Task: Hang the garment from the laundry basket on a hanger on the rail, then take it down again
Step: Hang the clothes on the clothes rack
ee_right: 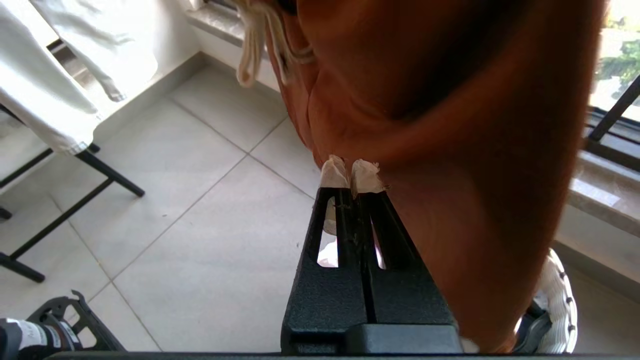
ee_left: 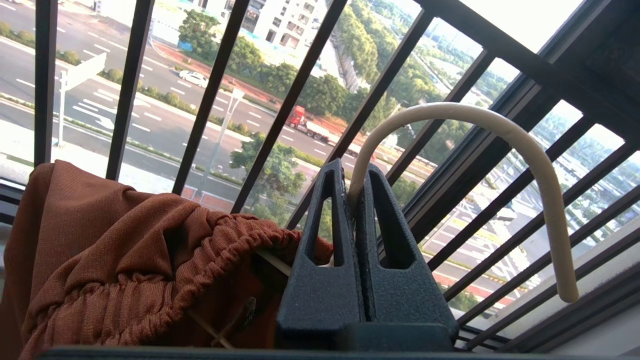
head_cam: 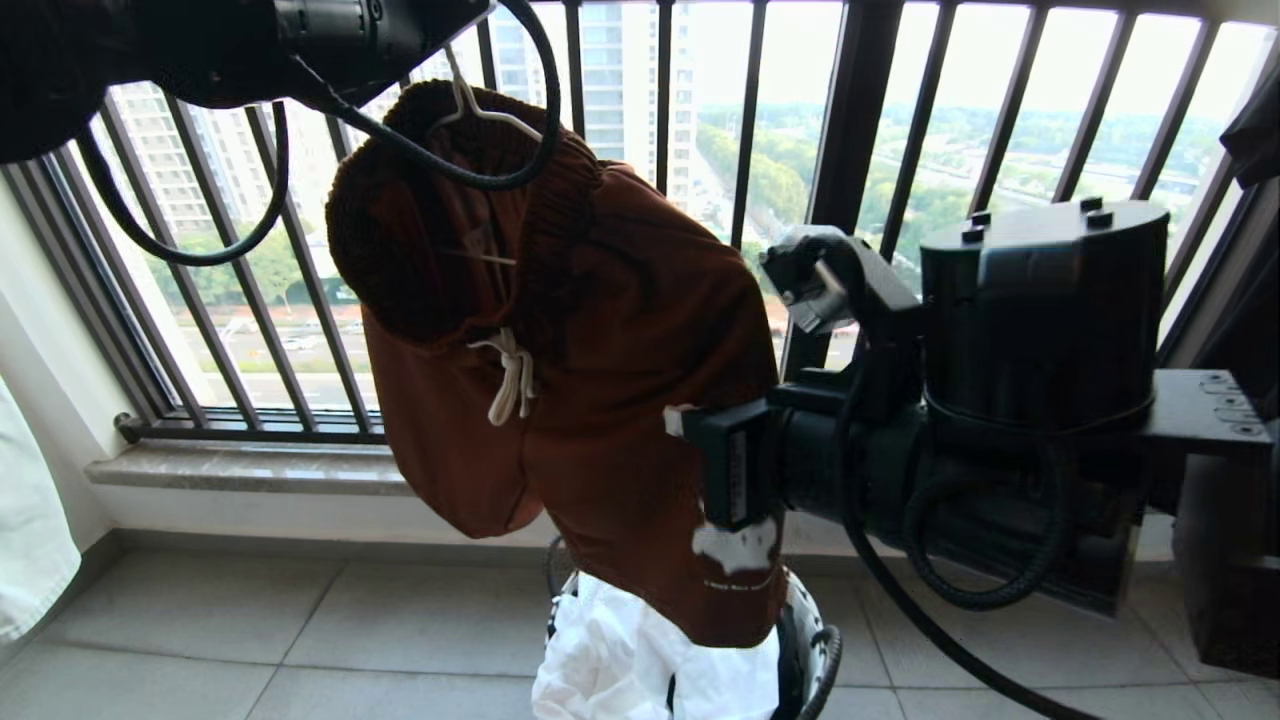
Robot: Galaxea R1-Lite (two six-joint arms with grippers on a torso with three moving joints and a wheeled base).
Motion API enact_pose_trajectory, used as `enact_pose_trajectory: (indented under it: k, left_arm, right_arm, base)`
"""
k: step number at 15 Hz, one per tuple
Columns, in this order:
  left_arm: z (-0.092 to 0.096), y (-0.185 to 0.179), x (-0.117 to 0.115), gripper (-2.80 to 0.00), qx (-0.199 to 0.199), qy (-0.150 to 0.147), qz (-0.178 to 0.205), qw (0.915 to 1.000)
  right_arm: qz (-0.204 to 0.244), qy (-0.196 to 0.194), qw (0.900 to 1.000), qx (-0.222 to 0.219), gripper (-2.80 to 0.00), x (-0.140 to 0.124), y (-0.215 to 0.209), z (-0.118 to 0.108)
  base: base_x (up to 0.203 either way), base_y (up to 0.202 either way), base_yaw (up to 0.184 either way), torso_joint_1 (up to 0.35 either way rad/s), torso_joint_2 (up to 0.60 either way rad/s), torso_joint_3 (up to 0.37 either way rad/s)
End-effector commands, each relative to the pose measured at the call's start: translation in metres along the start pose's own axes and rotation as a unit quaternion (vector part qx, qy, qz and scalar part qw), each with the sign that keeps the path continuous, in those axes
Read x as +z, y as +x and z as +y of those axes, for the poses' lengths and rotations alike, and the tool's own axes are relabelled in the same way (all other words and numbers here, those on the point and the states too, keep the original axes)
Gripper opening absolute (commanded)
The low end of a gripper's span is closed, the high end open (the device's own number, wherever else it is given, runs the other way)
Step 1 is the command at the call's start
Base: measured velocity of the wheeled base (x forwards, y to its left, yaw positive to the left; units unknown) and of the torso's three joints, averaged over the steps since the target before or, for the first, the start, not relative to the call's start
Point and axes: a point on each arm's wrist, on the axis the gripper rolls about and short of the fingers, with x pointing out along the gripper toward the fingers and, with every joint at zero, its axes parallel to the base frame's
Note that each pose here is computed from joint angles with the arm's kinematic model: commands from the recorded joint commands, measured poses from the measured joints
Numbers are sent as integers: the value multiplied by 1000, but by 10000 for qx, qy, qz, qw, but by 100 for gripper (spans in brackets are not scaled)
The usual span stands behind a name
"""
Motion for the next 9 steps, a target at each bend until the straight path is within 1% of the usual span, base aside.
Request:
enact_pose_trajectory:
  k: [1,2,4,5,6,9]
  left_arm:
    - [2,-3,-3,-280,36,52,119,9999]
    - [2,-4,-6,-280,65,116,237,9996]
    - [2,-4,-5,-280,73,123,247,9996]
    - [2,-4,-5,-280,78,129,256,9996]
    - [2,-4,-5,-280,86,134,259,9995]
    - [4,-3,-10,-280,124,176,321,9993]
  right_arm:
    - [-310,62,9995,29,-280,30,-19,1]
    - [-308,44,9995,-18,-280,41,-20,1]
    - [-208,-120,9997,-101,-280,58,-21,1]
    - [-69,-237,9996,-144,-280,62,-21,1]
    - [39,-330,9993,-175,0,65,-21,1]
    - [148,-403,9988,-246,0,78,-28,3]
  base:
    - [0,0,0,0,0,0]
    - [0,0,0,0,0,0]
    - [0,0,0,0,0,0]
    - [0,0,0,0,0,0]
    - [0,0,0,0,0,0]
    - [0,0,0,0,0,0]
